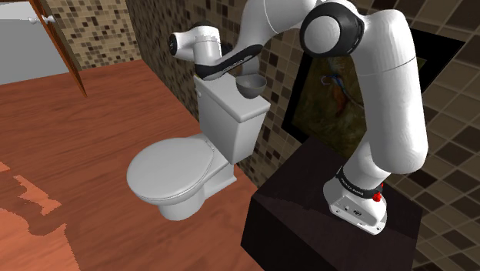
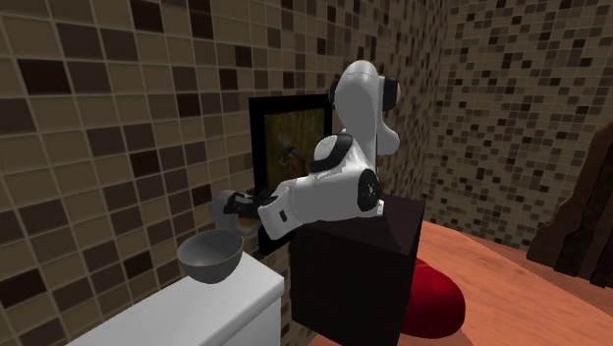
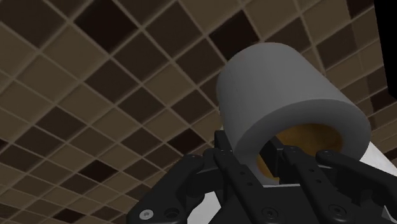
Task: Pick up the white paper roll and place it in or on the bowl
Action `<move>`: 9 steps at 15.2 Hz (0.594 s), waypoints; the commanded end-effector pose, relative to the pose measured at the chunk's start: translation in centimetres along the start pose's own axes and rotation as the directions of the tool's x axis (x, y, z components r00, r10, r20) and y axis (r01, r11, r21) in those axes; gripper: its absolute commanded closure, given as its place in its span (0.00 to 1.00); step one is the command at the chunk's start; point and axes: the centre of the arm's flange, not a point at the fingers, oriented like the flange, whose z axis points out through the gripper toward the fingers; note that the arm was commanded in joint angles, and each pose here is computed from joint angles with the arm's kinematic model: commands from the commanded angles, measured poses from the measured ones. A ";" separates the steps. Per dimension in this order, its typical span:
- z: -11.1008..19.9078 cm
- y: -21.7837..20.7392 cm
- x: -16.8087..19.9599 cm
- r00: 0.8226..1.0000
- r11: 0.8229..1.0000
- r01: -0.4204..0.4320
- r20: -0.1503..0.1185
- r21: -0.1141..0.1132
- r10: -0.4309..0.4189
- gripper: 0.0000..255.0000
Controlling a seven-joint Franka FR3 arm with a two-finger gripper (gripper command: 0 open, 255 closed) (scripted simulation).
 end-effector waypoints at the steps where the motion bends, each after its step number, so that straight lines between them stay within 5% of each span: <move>1: 2.2 1.3 -0.6 1.000 1.000 0.000 -0.001 -0.001 0.000 1.00; 6: 8.2 4.9 -2.2 1.000 1.000 0.000 -0.001 -0.001 0.000 1.00; 9: 8.8 3.9 -1.0 1.000 1.000 0.000 -0.001 -0.001 0.000 1.00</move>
